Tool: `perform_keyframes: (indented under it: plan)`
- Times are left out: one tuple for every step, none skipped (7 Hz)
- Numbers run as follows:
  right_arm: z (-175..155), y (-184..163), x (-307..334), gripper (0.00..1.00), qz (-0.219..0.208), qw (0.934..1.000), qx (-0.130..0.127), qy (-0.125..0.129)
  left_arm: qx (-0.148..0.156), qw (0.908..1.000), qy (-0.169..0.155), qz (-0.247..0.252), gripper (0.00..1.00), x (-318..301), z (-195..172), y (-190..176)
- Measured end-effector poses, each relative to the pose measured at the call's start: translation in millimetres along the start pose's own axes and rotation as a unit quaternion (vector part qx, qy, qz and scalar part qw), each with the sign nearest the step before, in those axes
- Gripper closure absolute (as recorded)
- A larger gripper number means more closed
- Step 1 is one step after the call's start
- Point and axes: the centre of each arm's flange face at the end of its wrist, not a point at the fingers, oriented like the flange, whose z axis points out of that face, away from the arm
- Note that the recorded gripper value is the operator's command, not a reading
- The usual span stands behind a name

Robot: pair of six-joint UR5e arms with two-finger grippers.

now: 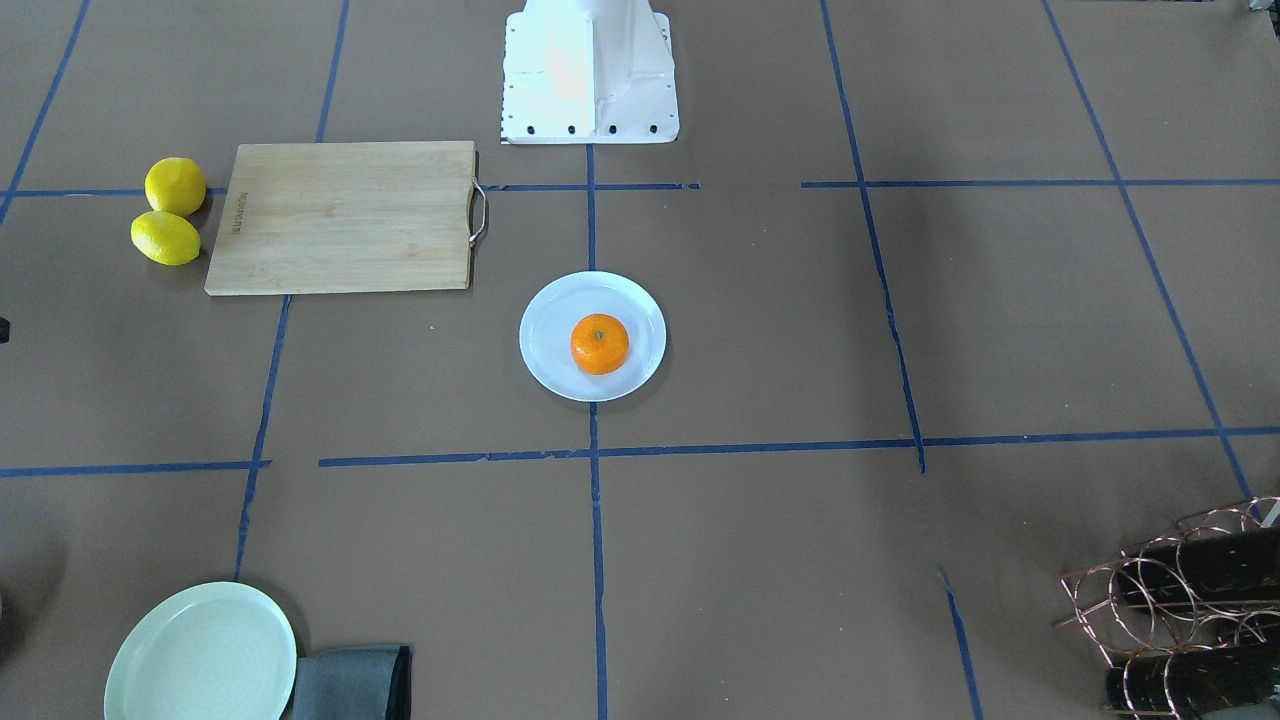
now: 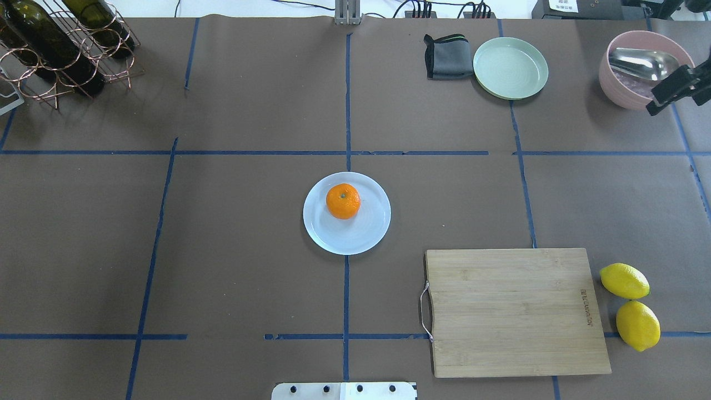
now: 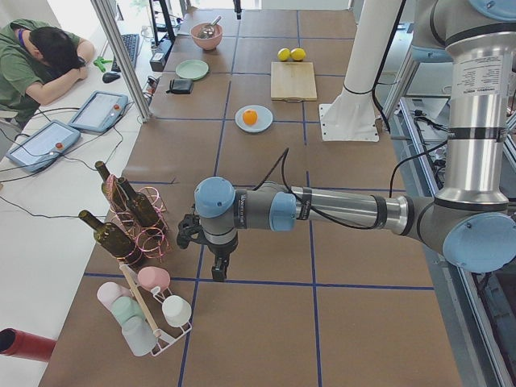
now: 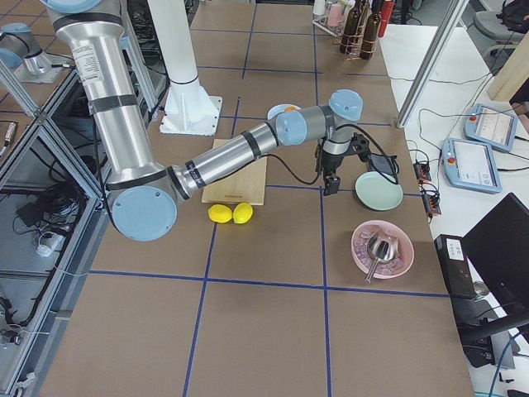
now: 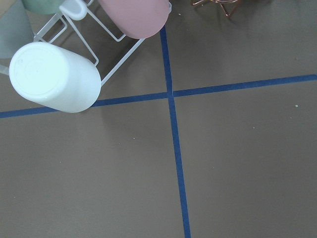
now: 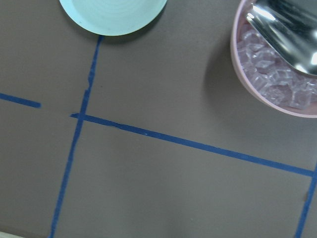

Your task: Pick orange to plate

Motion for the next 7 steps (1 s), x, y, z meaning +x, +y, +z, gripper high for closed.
perform_keyframes:
  plan:
    - [5, 14, 51, 0.00, -0.006, 0.9999, -0.008, -0.004, 0.000, 1.0000, 0.000, -0.003, 0.00, -2, -1, 2]
    - [7, 26, 99, 0.00, -0.012, 0.9998, -0.013, -0.008, 0.001, 1.0000, -0.001, -0.003, 0.00, -3, -1, 2]
    - [7, 39, 140, 0.00, -0.010, 0.9998, -0.014, -0.014, 0.001, 1.0000, -0.001, -0.003, 0.00, -3, -1, 2]
    - [9, 56, 170, 0.00, -0.003, 0.9997, -0.013, -0.023, 0.001, 1.0000, -0.001, -0.004, 0.00, -3, -1, 2]
    - [16, 79, 193, 0.00, 0.006, 0.9994, -0.010, -0.033, 0.002, 1.0000, -0.001, -0.004, 0.00, -3, -2, 2]
    - [22, 95, 207, 0.00, 0.012, 0.9992, -0.004, -0.037, 0.003, 1.0000, -0.001, -0.003, 0.00, -2, -3, 2]
    - [25, 104, 213, 0.00, 0.020, 0.9992, -0.002, -0.035, 0.004, 1.0000, -0.002, -0.002, 0.00, -2, -4, 2]
